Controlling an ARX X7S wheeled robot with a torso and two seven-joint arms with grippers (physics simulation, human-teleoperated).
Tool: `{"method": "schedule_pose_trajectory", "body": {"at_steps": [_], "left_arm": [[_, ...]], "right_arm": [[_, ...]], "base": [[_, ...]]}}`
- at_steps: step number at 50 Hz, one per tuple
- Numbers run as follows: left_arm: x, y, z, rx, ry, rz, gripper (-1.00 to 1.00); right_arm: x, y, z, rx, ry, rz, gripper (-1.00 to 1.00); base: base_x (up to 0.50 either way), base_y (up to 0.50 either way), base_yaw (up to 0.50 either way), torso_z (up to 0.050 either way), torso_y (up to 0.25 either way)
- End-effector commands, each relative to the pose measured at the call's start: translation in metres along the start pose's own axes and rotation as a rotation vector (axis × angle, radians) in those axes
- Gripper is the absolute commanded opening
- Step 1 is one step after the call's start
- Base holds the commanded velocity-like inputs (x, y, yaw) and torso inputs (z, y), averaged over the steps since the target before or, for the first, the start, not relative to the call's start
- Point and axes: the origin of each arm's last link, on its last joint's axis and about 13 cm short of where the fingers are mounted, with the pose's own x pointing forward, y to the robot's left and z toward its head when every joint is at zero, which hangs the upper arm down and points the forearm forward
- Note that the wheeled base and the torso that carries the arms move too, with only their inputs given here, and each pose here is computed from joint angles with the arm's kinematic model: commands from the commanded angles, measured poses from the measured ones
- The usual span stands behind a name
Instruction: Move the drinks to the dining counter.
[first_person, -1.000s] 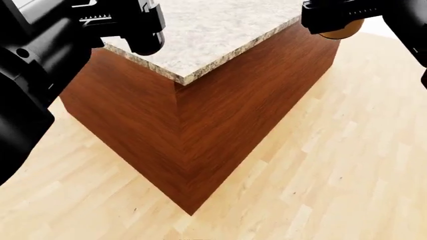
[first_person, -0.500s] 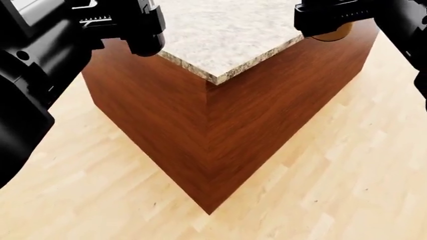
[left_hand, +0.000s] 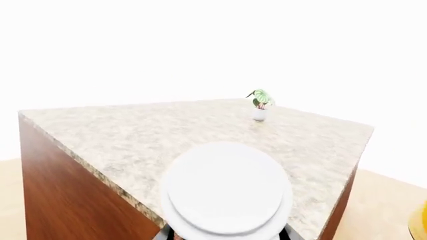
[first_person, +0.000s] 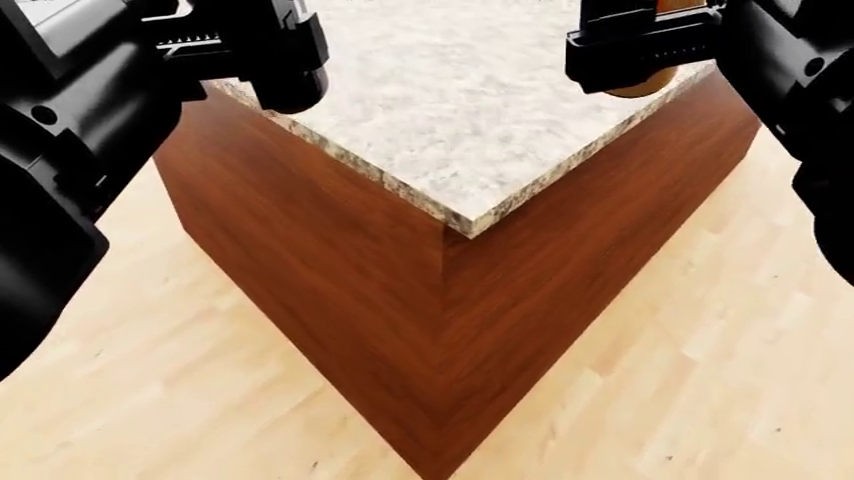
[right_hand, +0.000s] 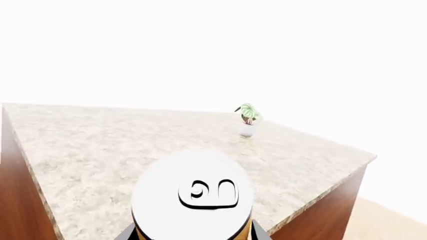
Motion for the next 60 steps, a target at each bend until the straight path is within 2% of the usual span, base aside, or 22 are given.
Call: {"method": "schedule_pose_trajectory", "body": {"at_steps": [1, 34, 39, 40, 60], "left_arm": [[0.000, -0.001, 0.002, -0.014, -0.011, 0.000, -1.00], [0.000, -0.002, -0.002, -0.001, -0.004, -0.011, -1.00], [0.000, -0.002, -0.002, 0.001, -0.007, -0.009, -1.00], [0.000, -0.002, -0.002, 0.001, -0.007, -0.009, -1.00], [-0.001, -0.003, -0.002, 0.001, -0.008, -0.010, -1.00]], "right_arm": [[0.005, 0.001, -0.006, 0.002, 0.004, 0.006, -1.00], [0.006, -0.004, -0.009, 0.009, 0.020, -0.025, -1.00], [0.007, -0.006, -0.011, 0.003, 0.020, -0.043, -1.00], [0.006, -0.005, -0.012, -0.019, 0.040, -0.040, -1.00], [0.027, -0.020, -0.034, 0.052, 0.070, -0.074, -1.00]], "base": [[-0.45, 0.26, 0.00, 0.000, 0.000], [-0.45, 0.26, 0.00, 0.000, 0.002], [-0.45, 0.26, 0.00, 0.002, 0.002], [-0.40, 0.23, 0.00, 0.000, 0.000], [0.00, 0.00, 0.00, 0.000, 0.001]]}}
